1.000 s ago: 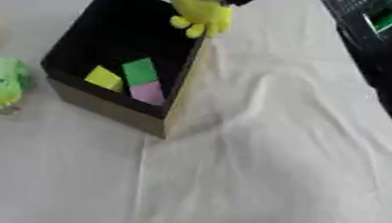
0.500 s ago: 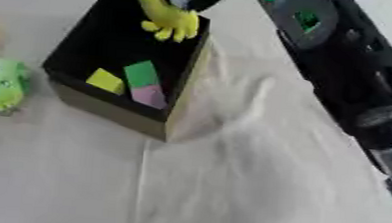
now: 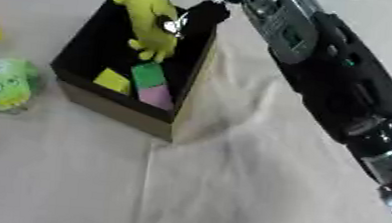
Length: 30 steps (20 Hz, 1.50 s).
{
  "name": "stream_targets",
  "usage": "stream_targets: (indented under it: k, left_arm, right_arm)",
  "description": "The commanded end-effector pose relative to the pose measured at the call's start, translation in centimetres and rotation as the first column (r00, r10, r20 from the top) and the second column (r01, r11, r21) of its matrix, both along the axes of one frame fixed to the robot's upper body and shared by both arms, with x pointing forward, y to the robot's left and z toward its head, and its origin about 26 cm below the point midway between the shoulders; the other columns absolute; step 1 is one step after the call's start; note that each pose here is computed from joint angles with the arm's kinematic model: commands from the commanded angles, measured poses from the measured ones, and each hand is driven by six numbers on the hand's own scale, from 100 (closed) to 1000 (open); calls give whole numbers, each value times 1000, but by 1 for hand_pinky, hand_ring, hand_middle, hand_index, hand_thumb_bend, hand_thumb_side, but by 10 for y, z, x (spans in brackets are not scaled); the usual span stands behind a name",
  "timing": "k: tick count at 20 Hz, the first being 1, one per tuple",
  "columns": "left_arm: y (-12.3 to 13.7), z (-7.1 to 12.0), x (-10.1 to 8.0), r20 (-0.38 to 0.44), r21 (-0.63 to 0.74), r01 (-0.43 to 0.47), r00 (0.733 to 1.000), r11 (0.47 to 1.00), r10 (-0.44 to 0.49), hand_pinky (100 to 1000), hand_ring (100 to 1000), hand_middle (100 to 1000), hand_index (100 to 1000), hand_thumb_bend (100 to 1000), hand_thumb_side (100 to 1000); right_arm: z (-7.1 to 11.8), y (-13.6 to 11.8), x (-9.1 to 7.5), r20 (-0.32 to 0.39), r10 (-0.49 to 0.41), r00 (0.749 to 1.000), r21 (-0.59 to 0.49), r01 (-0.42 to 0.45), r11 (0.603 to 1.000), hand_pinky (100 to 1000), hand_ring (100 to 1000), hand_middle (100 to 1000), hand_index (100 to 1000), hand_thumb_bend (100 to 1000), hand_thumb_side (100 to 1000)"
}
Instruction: Pick up objects on the table and place them in the box.
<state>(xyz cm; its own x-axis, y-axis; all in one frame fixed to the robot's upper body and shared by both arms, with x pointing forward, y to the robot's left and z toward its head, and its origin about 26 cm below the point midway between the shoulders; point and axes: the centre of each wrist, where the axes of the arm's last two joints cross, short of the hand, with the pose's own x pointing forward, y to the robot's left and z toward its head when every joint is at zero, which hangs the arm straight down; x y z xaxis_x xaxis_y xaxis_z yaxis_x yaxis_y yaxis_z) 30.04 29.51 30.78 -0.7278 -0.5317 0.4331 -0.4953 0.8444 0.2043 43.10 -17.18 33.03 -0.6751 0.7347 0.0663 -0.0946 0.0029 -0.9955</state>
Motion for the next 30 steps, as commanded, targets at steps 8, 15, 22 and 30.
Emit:
stream_targets:
  k: [8, 15, 22, 30]
  left_arm:
    - [0, 7, -4, 30, 15, -7, 1000, 1000, 7, 836, 832, 805, 882, 412, 624]
    - [1, 6, -4, 24, 20, -14, 1000, 1000, 14, 836, 832, 804, 882, 412, 622]
    - [14, 1, -8, -15, 129, -117, 993, 985, 120, 842, 835, 806, 887, 421, 600]
    - [29, 11, -16, -56, 542, -246, 944, 804, 326, 868, 846, 805, 901, 449, 575]
  right_arm:
    - [16, -10, -5, 60, -4, 998, 8, 4, 1000, 872, 918, 791, 878, 185, 449]
    - [24, -17, -16, 80, 4, 997, 58, -9, 998, 858, 894, 760, 855, 126, 407]
    - [51, -63, -91, 247, -5, 969, 259, -61, 964, 842, 847, 699, 822, 100, 495]
    - [51, -116, -152, 363, -102, 926, 490, -97, 866, 842, 844, 691, 806, 100, 769]
